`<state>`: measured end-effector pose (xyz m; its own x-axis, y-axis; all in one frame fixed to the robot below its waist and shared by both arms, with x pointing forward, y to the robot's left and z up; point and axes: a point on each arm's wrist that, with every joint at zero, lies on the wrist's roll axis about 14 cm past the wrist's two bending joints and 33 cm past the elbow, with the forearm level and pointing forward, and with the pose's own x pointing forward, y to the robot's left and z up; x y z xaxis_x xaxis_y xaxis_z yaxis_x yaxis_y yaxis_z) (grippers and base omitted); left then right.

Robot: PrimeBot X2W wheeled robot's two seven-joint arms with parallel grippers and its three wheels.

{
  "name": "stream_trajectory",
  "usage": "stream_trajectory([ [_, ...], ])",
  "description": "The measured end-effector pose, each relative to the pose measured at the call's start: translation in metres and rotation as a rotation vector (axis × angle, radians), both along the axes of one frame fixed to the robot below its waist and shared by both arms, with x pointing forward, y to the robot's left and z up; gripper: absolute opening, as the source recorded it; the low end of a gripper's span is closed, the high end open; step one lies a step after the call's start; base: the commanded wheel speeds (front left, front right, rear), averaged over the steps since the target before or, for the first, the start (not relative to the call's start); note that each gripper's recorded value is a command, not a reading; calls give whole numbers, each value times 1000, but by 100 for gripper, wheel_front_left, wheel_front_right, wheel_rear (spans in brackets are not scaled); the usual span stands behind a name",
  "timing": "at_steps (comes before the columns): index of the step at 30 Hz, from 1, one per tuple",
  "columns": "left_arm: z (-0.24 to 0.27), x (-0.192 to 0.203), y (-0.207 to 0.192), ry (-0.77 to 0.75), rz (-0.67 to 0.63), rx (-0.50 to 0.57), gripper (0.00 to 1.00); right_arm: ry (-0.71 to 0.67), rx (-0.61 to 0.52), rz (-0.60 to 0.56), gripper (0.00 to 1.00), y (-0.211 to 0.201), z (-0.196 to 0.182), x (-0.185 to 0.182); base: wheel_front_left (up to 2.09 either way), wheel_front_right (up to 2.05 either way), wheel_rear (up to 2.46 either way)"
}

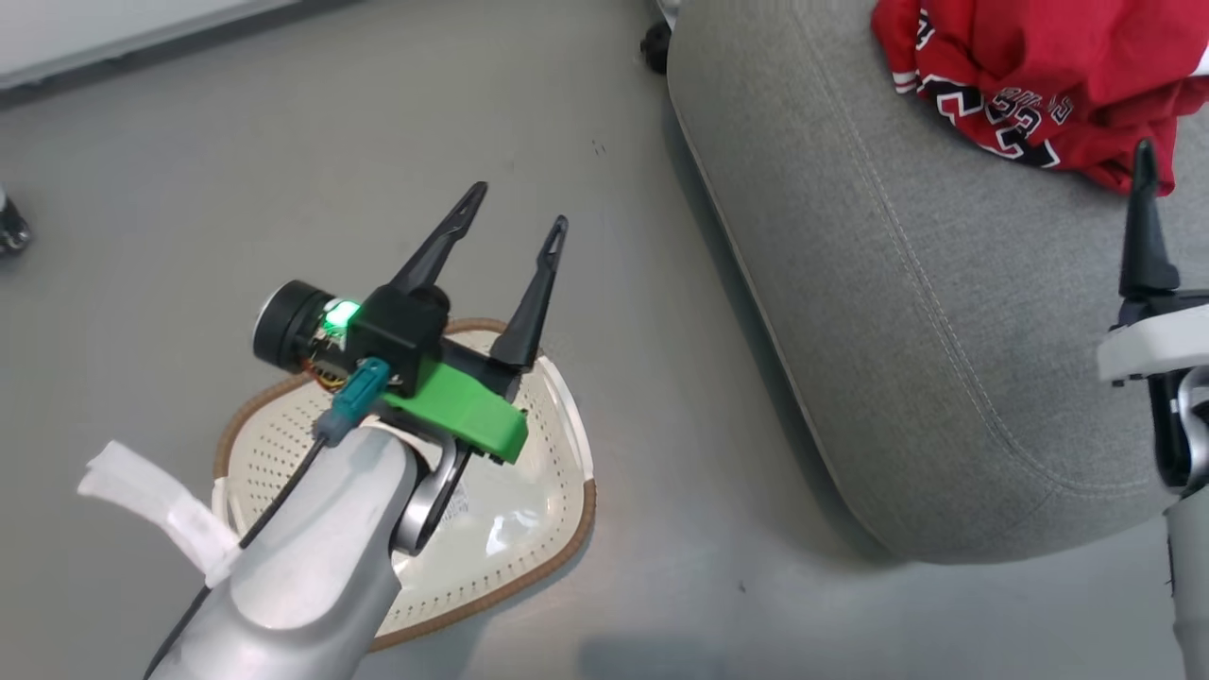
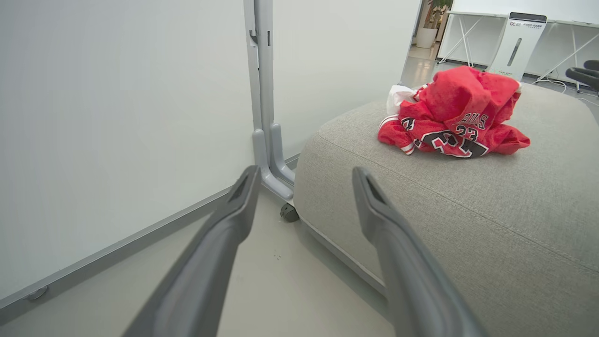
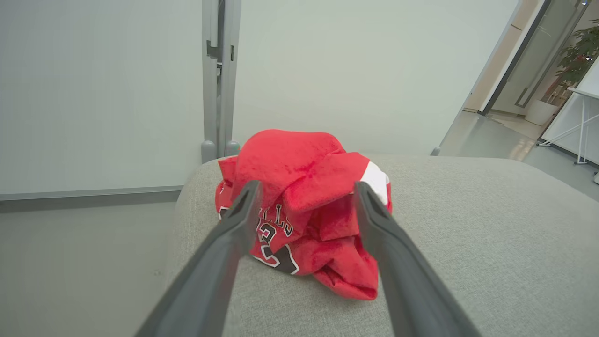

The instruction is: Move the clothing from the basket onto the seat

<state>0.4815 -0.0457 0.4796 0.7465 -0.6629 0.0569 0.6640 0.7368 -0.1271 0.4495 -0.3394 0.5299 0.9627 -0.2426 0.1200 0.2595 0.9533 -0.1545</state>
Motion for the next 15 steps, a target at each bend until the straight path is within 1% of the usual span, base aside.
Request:
stream_trajectory([
  [3,10,1,19,-12,64,-10,100,-36,16,46,100,19,9,0,0,0,0],
  [6,18,3,39,-23,131,-17,100,-50,36,92,100,39,11,2,0,0,0],
  [15,37,-3,119,-61,365,-13,100,-87,108,238,100,101,16,15,0,0,0],
])
